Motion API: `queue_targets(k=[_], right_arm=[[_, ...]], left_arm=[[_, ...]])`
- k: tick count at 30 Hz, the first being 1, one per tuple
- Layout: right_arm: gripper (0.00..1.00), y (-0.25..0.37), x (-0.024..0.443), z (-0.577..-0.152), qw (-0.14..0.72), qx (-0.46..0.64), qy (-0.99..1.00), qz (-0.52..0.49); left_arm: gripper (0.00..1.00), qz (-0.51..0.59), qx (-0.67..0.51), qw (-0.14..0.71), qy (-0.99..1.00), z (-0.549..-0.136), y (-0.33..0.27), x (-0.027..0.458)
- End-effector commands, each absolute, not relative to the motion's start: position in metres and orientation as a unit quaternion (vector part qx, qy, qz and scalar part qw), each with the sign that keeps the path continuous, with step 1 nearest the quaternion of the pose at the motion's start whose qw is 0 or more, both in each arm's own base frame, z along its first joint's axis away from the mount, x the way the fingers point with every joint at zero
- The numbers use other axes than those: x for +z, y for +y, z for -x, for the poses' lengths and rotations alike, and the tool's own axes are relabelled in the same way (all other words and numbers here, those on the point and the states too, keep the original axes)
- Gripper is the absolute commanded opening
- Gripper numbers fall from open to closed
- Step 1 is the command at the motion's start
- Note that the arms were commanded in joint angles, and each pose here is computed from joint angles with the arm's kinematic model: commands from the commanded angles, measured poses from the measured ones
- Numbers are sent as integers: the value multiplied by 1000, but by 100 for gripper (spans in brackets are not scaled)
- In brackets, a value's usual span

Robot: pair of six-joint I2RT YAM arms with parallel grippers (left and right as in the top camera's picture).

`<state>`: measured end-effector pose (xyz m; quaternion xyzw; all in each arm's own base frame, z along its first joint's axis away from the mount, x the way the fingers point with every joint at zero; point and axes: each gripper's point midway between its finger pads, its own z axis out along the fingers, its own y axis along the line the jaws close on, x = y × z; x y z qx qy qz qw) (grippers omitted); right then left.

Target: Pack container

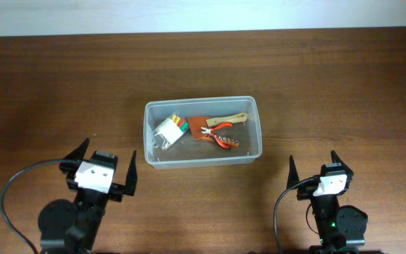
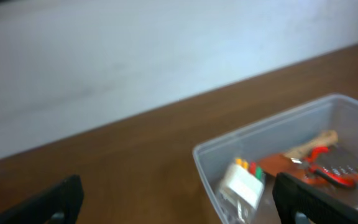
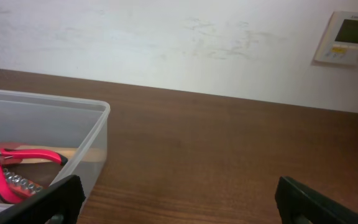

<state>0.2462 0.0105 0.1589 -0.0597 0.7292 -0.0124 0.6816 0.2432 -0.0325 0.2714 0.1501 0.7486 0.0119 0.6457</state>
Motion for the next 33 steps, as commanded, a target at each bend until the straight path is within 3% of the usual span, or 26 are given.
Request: queue_targets(k=[1,11,33], right_arm=[[99,13,158,-246,682,-5,729,61],[98,13,158,-246,682,-5,729,61],[99,13,158,-246,682,-5,729,61]], left_arm=[[99,-133,25,658,740,-242,-25,261],[99,-131,31,695,706,-240,-25,232],[99,-119,43,693,709,-240,-17,186]])
